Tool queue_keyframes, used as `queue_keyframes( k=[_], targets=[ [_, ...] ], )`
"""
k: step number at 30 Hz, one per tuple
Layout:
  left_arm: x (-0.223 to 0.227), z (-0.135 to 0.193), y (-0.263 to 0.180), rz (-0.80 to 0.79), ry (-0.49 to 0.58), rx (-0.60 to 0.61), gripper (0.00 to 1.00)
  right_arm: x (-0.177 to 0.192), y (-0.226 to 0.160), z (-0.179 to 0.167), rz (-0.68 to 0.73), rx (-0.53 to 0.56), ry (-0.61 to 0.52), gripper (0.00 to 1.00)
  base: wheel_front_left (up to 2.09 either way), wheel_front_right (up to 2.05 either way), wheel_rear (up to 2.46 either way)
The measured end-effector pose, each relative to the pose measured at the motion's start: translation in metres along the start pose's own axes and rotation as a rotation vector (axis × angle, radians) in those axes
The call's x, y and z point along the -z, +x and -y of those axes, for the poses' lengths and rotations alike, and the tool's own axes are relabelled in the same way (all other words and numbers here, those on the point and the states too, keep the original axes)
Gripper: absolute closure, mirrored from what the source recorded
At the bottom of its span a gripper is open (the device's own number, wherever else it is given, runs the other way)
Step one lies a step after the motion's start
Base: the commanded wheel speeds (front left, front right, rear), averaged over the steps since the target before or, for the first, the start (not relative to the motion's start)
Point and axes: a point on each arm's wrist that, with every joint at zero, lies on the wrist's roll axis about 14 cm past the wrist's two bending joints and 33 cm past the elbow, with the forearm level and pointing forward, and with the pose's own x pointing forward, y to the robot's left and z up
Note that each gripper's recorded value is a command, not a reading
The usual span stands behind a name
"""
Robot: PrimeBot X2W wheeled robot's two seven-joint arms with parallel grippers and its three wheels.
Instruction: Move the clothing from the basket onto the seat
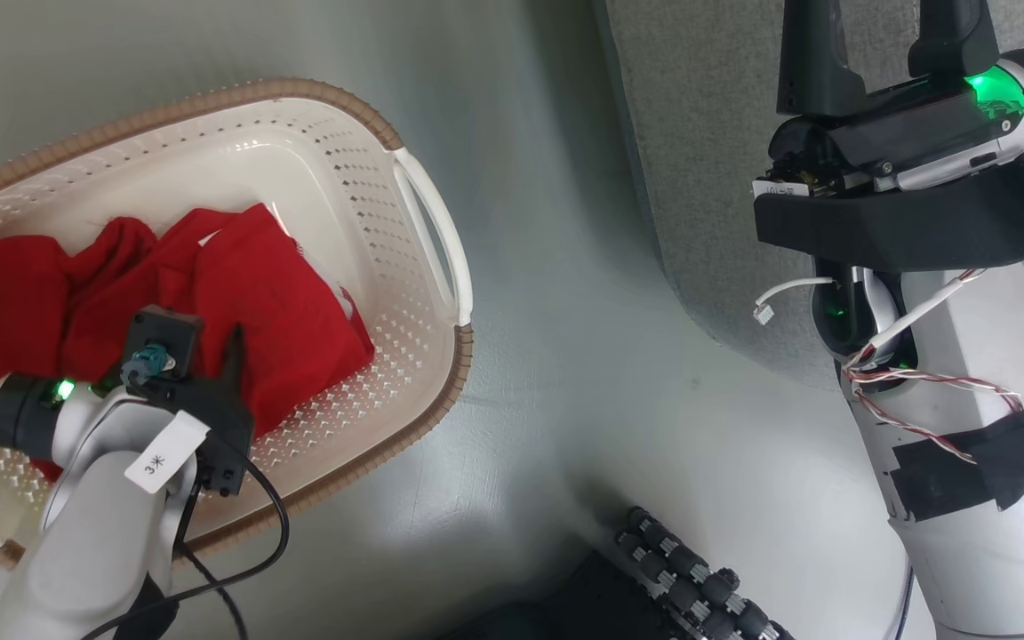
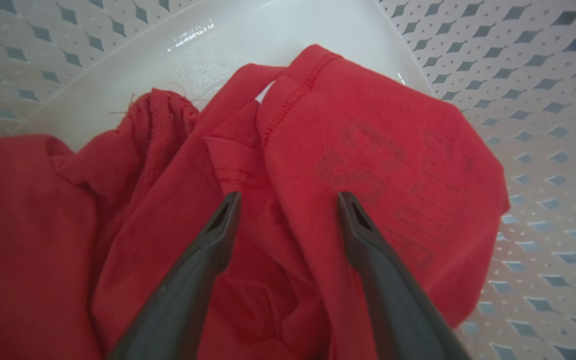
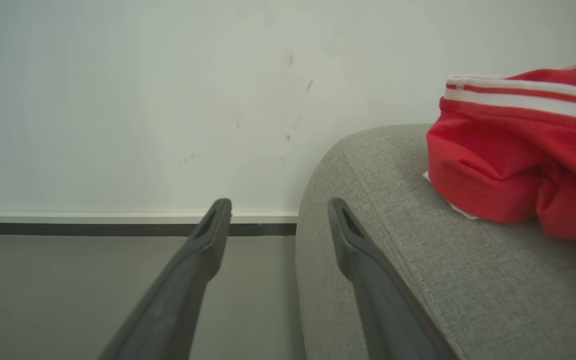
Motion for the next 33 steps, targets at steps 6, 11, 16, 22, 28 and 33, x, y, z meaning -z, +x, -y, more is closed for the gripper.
queue_keyframes(
  k=[6, 11, 16, 22, 28, 33],
  targets=[
    [0.009, 0.001, 0.005, -0.036, 0.01, 0.003, 0.0, 0.005, -0.003, 0.003, -0.016, 0.006, -0.008, 0.0, 0.0, 0.0, 0.0],
    [0.007, -0.001, 0.009, -0.04, 0.04, -0.006, 0.51, 0.005, -0.004, 0.002, -0.019, 0.001, -0.011, 0.0, 0.0, 0.0, 0.0],
    [0.011, 0.0, 0.009, -0.054, 0.046, -0.002, 1.0, 0.006, -0.005, 0.003, -0.024, 0.003, -0.011, 0.0, 0.0, 0.0, 0.0],
    [0.0, 0.0, 0.01, -0.01, 0.047, 0.003, 1.0, 0.005, -0.005, 0.002, -0.028, -0.007, -0.007, 0.0, 0.0, 0.0, 0.0],
    [-0.025, 0.011, 0.006, 0.087, 0.054, 0.034, 1.0, 0.004, -0.007, 0.005, -0.036, 0.005, -0.01, 0.0, 0.0, 0.0, 0.0],
    [-0.05, 0.019, -0.005, 0.186, 0.065, 0.054, 1.0, -0.002, -0.008, 0.005, -0.031, 0.009, -0.006, 0.0, 0.0, 0.0, 0.0]
  ],
)
